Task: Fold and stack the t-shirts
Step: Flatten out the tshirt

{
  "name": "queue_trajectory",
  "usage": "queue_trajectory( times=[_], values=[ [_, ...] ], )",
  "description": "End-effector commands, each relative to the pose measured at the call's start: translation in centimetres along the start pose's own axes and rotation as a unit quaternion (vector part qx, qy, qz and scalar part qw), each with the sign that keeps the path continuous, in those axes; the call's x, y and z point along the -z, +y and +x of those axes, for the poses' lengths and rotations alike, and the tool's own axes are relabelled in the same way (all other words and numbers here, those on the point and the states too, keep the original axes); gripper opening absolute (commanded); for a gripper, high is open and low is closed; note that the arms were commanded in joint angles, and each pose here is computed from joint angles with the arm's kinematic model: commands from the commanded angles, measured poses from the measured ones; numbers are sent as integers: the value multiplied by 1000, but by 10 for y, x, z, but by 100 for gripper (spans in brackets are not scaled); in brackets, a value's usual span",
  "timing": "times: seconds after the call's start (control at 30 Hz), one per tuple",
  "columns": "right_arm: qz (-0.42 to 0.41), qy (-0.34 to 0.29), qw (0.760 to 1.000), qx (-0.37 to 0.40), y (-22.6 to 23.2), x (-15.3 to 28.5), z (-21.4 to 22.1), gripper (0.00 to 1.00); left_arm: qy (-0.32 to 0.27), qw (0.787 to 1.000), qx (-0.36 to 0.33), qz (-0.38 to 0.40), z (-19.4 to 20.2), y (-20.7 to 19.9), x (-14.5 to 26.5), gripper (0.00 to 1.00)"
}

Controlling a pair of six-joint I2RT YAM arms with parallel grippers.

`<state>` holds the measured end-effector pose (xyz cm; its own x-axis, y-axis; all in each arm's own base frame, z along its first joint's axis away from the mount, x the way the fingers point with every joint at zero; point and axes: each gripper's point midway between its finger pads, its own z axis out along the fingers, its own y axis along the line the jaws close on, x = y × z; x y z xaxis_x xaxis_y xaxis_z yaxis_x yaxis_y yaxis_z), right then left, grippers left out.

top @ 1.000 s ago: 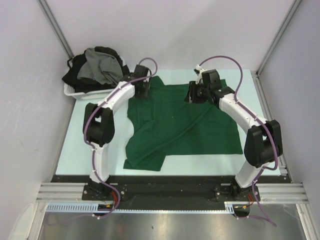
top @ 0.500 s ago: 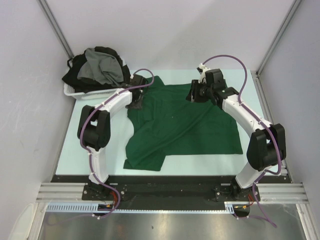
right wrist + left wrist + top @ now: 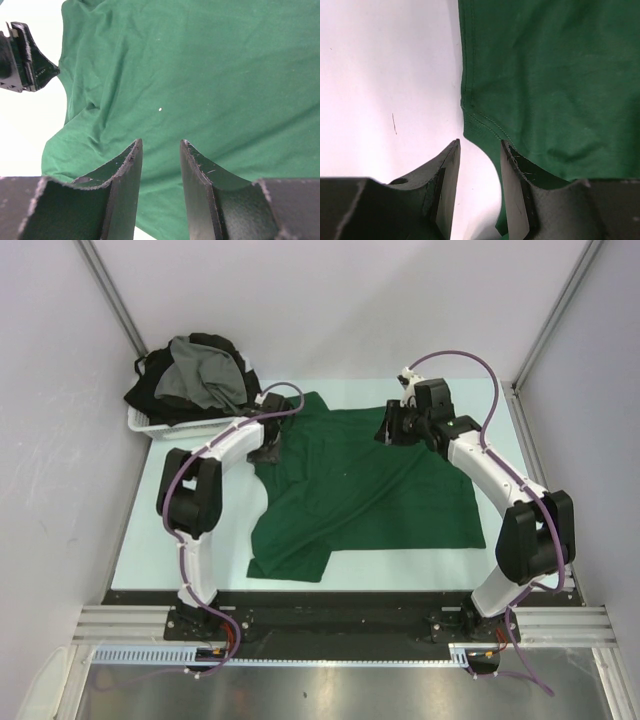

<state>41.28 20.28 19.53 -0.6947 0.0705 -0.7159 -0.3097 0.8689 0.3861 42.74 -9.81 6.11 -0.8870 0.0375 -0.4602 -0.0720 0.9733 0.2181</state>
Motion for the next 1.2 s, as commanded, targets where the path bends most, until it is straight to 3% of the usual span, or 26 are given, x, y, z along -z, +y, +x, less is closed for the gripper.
queue_trajectory(
  times=[0.0,0.57,1.17],
  values=[
    [-10,-36,999,7,7,17,-20,41,8,1000,12,-18,-1,5,-4,43],
    [-3,-28,1000,5,0,21,-12,41,29,999,0,-42,10,11,-20,44],
    [5,-22,1000,11,-2,23,-16,41,20,1000,-14,-10,5,3,-30,40]
  ],
)
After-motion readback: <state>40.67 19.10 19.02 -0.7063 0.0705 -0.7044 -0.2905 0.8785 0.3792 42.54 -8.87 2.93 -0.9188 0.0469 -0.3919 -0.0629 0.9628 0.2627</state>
